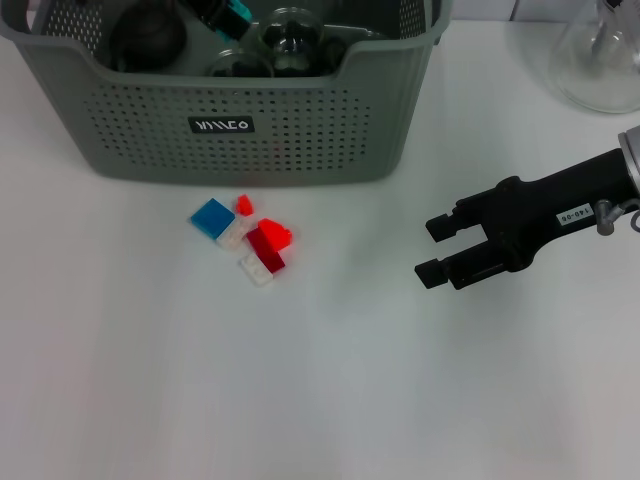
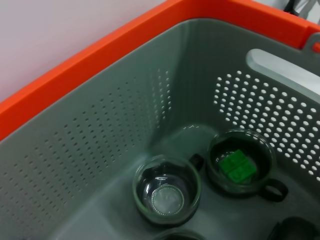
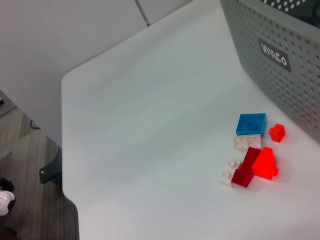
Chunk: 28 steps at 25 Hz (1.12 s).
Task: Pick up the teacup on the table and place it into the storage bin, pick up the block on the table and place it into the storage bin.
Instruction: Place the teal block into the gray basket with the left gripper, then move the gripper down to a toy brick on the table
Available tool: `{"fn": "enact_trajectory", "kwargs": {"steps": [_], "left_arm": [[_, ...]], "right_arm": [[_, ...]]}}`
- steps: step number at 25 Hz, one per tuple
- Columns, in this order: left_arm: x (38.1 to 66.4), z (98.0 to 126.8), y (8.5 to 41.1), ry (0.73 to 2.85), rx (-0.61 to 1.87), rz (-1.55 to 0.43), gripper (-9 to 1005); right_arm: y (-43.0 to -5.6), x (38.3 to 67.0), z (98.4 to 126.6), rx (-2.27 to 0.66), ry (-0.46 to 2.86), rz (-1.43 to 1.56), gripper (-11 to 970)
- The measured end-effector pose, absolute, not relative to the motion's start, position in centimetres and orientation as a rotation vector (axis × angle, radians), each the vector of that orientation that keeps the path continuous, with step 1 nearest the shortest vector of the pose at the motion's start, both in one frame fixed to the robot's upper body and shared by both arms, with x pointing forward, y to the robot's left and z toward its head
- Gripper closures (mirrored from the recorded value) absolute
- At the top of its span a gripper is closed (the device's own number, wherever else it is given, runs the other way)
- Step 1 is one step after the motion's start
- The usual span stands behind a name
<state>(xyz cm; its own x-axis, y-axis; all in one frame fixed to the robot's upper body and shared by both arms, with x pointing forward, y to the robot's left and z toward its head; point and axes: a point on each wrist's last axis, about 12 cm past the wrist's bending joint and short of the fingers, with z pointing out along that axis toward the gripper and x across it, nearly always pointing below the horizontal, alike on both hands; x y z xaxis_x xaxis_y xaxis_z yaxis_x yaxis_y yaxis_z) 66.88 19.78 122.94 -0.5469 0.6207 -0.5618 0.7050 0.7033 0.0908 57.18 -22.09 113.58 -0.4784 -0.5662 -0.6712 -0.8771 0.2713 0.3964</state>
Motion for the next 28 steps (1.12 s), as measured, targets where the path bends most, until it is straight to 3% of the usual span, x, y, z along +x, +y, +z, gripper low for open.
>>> {"fn": "enact_trajectory", "kwargs": {"steps": [8,20,25,28], "left_arm": [[67.1,122.9,19.3,2.321,1.034,-0.154,599],[67.3,123.0,19.6,2.302,1.002,-0.103,395],[66.5,124.9,20.6,2.205,0.916,-0.128,190],[64.2,127.7,21.7,2.043,0.862,-0.243,190]], "right_arm": [[-22.2,57.1,113.4,-1.303,2.149,1.055,163],[-22.1,57.0,113.2,-1.309,2.143,1.058,163],[-22.2,57.0,113.2,-1.311,2.132,1.055,163],[-22.2,57.0,113.2,-1.314,2.126,1.051,163]]}}
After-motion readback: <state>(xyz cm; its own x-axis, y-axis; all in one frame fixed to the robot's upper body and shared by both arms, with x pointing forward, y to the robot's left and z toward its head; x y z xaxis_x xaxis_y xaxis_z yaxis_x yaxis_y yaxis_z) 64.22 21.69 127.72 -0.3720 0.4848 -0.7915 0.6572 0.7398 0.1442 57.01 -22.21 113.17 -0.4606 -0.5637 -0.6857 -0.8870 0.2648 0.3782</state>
